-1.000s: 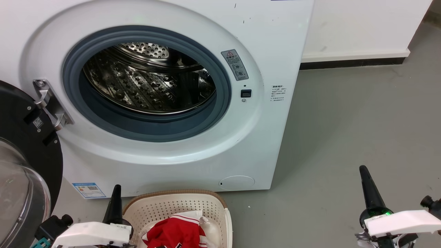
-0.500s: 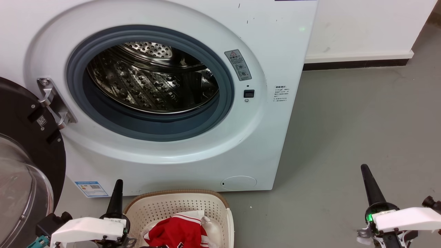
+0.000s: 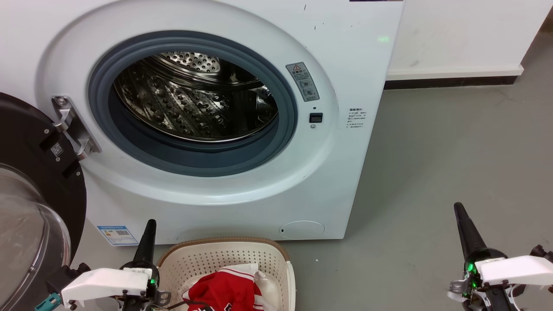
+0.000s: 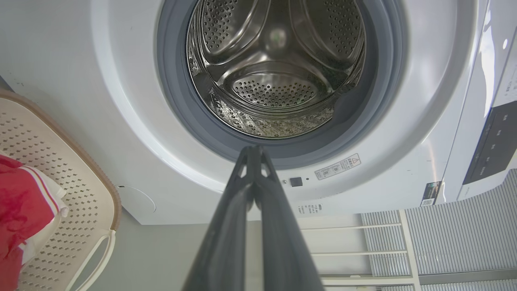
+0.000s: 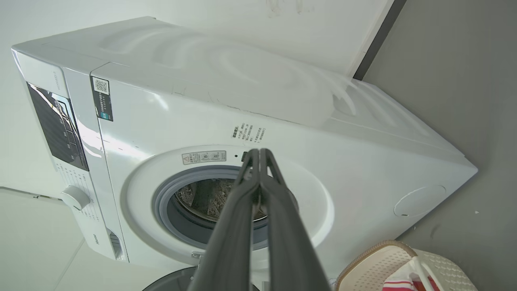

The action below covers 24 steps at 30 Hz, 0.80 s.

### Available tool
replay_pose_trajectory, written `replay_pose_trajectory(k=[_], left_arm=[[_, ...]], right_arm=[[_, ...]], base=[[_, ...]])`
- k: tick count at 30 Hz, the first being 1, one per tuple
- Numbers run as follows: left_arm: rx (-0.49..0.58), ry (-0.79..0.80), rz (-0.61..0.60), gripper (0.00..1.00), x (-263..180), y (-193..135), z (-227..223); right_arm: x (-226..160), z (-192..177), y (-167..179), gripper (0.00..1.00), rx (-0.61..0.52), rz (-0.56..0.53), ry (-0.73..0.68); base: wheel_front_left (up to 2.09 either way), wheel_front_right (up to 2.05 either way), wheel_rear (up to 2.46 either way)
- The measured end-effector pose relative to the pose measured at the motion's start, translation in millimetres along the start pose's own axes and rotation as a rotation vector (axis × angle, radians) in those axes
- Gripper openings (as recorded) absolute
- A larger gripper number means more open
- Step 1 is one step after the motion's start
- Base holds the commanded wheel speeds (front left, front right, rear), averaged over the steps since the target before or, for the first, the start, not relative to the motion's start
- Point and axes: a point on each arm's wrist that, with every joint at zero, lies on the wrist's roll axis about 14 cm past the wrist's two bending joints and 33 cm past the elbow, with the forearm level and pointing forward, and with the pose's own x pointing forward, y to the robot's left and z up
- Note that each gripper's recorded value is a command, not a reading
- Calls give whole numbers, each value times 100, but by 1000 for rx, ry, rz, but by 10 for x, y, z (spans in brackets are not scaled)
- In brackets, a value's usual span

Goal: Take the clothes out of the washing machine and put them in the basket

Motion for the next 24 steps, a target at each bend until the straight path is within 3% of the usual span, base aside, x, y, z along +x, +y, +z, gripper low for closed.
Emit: replay_pose_trajectory(k=[24], left_arm=[[-200, 0, -46, 0, 40, -89, 70]], right_arm=[[101, -13, 25, 0, 203, 6, 19]], base=[[0, 0, 0]])
